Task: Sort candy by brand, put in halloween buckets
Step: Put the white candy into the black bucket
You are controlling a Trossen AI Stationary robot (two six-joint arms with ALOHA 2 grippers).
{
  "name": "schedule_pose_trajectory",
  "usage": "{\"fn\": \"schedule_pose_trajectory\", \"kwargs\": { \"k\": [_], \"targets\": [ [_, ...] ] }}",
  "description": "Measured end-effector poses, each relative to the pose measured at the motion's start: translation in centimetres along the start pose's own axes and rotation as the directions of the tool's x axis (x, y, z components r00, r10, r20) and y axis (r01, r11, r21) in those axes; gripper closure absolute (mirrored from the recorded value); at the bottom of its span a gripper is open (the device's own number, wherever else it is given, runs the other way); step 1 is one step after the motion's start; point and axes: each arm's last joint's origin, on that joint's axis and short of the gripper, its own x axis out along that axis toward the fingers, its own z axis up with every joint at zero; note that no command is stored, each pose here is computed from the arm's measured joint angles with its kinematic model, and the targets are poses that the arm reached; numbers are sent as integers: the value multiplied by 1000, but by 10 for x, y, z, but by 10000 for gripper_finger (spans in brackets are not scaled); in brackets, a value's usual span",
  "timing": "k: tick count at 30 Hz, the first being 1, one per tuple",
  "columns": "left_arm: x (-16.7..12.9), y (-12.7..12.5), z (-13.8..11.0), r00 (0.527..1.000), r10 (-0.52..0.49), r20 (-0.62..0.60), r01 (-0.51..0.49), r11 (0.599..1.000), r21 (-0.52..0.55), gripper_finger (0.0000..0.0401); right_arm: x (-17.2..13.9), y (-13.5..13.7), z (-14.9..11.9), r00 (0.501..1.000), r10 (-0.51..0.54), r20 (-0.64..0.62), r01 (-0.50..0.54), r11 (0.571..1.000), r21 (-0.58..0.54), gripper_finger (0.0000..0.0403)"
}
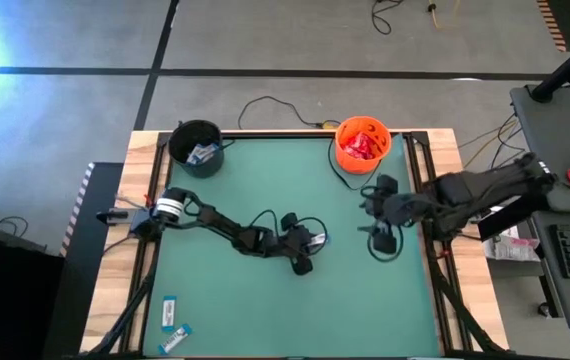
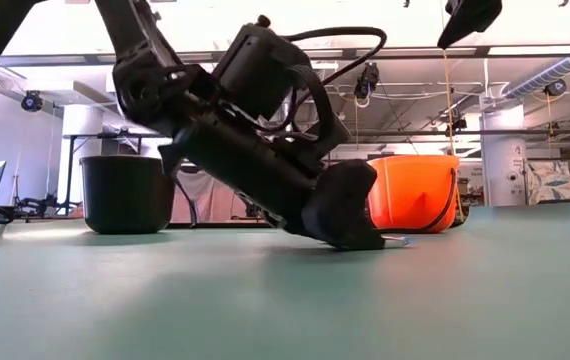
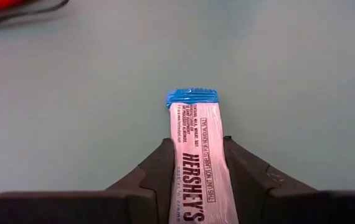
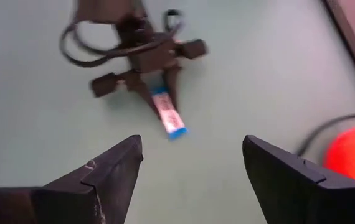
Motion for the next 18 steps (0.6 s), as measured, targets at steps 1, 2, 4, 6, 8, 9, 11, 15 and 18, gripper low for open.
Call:
{"fn": "schedule_pose_trajectory", "kwargs": {
  "k": [1,2,4,6,8,9,11,15,18],
  "targets": [
    [-4,1,4,1000,-5,-23,5,1000,-2,305,-4,-4,3,1000,-7,-8,7,1000,6,132],
    [-10,3,9,999,-10,-50,10,1000,-8,305,-10,-7,6,1000,-7,-16,7,1000,3,133],
    [-25,6,21,996,-7,-86,5,1000,-24,306,-24,-11,13,1000,-10,-12,10,1000,-22,136],
    [-42,11,33,992,28,-121,-31,999,-23,306,-39,-16,21,999,-26,19,27,998,-53,139],
    [-63,19,44,983,98,-153,-100,995,-4,307,-49,-20,29,997,-47,58,50,997,-54,140],
    [-75,22,55,982,126,-138,-129,992,-13,307,-52,-23,32,996,-51,70,54,998,-39,140],
    [-104,33,78,977,180,-114,-185,982,-36,308,-53,-28,36,996,-54,75,52,998,20,140],
    [-161,66,112,966,244,-85,-253,960,-122,308,-52,-33,36,997,-38,62,32,995,98,143],
    [-204,107,131,947,311,-75,-320,914,-249,308,-48,-32,33,998,-39,39,35,996,84,145]
  ]
}}
